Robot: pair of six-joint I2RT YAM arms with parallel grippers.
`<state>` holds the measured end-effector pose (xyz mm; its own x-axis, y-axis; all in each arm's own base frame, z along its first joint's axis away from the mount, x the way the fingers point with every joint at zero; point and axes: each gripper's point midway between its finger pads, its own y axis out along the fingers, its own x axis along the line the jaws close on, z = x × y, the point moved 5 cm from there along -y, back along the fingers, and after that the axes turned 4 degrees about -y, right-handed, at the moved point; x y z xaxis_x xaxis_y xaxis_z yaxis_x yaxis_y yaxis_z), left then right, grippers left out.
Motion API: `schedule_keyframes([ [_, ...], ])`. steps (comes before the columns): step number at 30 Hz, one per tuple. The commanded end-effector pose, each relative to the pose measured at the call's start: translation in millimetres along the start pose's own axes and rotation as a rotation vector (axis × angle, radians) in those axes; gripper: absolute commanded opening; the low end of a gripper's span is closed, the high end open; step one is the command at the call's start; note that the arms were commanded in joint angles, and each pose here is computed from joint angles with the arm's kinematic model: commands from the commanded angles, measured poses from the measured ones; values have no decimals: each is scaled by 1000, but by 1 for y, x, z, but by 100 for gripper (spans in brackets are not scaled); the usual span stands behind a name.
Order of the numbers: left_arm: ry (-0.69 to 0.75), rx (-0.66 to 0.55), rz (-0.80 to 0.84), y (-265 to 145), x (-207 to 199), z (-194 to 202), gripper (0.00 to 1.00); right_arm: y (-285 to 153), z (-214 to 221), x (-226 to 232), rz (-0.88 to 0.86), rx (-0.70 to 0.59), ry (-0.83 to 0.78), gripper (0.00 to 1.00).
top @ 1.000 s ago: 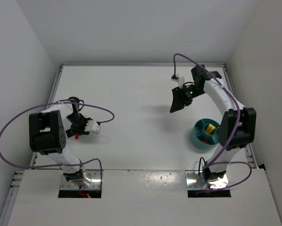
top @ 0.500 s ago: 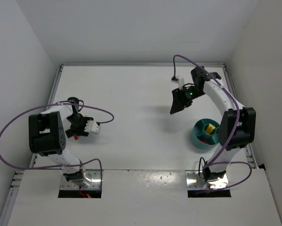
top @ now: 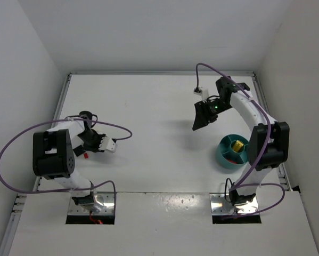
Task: Sort the legos into containers by color
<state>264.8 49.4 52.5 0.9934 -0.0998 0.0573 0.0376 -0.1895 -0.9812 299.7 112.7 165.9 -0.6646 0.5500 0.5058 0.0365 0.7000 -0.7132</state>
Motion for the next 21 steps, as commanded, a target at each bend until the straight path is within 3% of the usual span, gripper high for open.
schedule_keyframes([
  [1,7,-145,-32,-7,-2,-35,26,-16,-11,14,23,-67,-36,53],
  [7,-110,-405,-178,-65,34,-117,23,-52,-36,13,267,-228,-69,52],
  [9,-189,-533,-182,-89,45,-162,20,-72,-40,17,373,-292,-53,52],
  [10,-267,-584,-134,-94,41,-189,20,-76,-40,18,403,-299,-34,52],
  [13,-326,-699,-113,-119,45,-243,20,-98,-39,5,545,-313,41,52],
  [14,-270,-747,-111,-128,46,-276,20,-104,-40,1,587,-322,63,52],
  [17,-293,-827,-29,-145,41,-339,19,-134,-33,-17,760,-358,182,52],
  [21,-367,-850,125,-143,41,-405,14,-183,-13,-45,987,-412,354,53],
])
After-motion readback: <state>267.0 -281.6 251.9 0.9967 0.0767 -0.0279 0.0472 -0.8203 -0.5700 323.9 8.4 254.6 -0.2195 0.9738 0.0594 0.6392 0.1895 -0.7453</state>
